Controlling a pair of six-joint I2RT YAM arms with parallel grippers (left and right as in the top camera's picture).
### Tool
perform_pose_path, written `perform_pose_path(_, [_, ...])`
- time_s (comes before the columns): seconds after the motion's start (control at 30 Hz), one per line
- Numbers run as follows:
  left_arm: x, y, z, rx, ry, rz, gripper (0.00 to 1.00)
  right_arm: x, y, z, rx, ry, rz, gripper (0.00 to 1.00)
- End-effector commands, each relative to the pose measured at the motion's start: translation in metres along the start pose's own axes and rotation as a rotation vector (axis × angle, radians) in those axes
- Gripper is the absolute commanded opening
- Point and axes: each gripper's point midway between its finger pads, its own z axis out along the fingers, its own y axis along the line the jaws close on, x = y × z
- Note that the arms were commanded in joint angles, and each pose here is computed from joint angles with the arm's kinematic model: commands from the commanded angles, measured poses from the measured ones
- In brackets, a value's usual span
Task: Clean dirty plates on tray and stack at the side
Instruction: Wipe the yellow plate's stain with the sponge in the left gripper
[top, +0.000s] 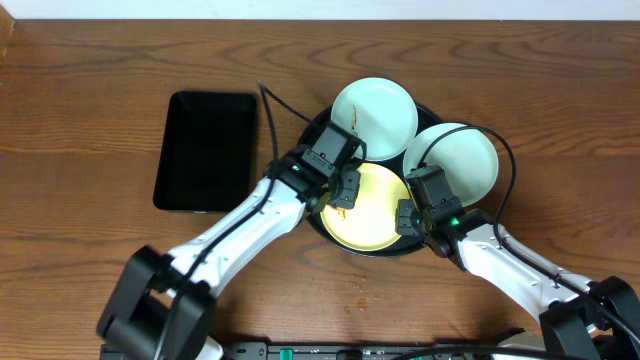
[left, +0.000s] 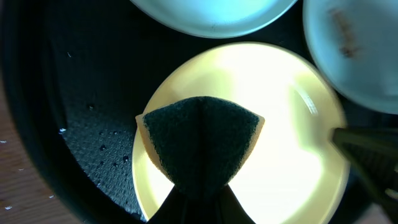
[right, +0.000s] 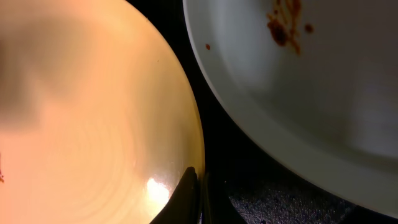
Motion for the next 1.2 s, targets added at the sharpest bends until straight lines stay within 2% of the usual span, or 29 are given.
perform_pose_path(0.0, [0.013,0.011,0.022,-0.052,0.044,-0.022,0.08,0.006,-0.003,0.003,0.013,0.015,-0.007,0.01])
perform_pose_path(0.27, [0.022,0.027,0.049,-0.127,0.076,-0.021,0.07,0.006,-0.003,0.003,0.013,0.016,-0.007,0.01])
perform_pose_path(0.63, [0.041,0.034,0.077,-0.149,0.151,-0.026,0.07,0.006,-0.003,0.003,0.013,0.016,-0.007,0.01])
perform_pose_path(0.87, [0.058,0.011,0.082,-0.009,0.236,-0.054,0.07,0.007,-0.001,0.003,0.002,0.022,-0.006,0.01])
perform_pose_path(1.17, [0.077,0.006,0.083,0.039,0.295,-0.066,0.07,0.008,0.001,0.003,-0.01,0.028,-0.006,0.01])
